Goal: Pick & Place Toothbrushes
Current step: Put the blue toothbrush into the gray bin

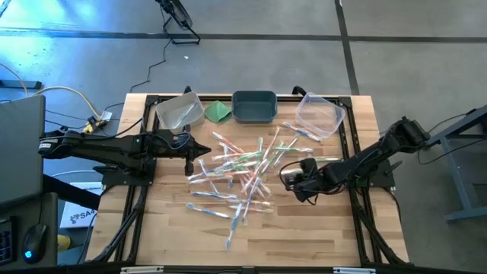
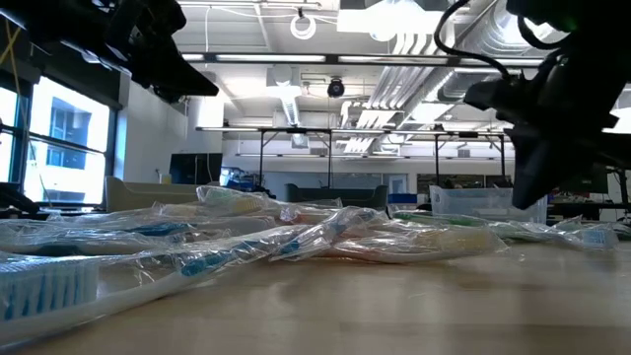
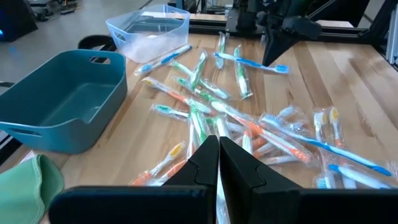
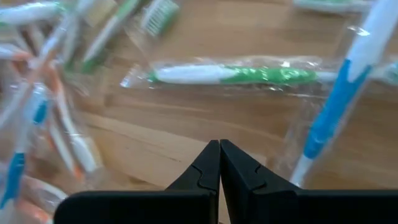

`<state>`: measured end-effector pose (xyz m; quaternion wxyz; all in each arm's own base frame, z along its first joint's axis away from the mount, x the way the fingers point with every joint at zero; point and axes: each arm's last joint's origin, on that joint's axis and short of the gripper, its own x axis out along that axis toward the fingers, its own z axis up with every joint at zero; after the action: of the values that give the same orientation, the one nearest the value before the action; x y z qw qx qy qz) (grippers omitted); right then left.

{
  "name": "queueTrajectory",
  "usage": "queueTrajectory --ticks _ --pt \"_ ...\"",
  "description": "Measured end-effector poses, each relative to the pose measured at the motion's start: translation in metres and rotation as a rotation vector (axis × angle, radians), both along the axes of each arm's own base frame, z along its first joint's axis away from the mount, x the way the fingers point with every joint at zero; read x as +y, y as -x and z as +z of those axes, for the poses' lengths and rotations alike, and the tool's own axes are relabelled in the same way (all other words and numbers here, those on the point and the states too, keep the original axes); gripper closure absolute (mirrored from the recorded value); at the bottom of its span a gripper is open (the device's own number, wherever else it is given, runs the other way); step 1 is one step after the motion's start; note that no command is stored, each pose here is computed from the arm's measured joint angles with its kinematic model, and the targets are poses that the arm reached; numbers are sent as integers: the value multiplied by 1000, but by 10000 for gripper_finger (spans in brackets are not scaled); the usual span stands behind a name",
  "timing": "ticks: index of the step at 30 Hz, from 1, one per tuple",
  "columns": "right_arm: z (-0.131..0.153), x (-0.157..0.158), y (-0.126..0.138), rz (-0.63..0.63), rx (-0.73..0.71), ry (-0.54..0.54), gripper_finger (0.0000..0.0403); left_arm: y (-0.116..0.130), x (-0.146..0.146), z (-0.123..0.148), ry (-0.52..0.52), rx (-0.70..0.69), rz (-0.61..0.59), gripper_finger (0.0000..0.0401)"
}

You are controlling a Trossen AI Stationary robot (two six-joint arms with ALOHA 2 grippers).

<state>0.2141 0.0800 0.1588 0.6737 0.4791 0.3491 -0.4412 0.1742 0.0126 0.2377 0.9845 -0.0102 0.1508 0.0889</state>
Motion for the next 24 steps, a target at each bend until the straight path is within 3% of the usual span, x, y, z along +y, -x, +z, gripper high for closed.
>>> queueTrajectory --ticks 24 --pt "6 -8 21 -39 199 -138 400 0 0 0 0 0 0 391"
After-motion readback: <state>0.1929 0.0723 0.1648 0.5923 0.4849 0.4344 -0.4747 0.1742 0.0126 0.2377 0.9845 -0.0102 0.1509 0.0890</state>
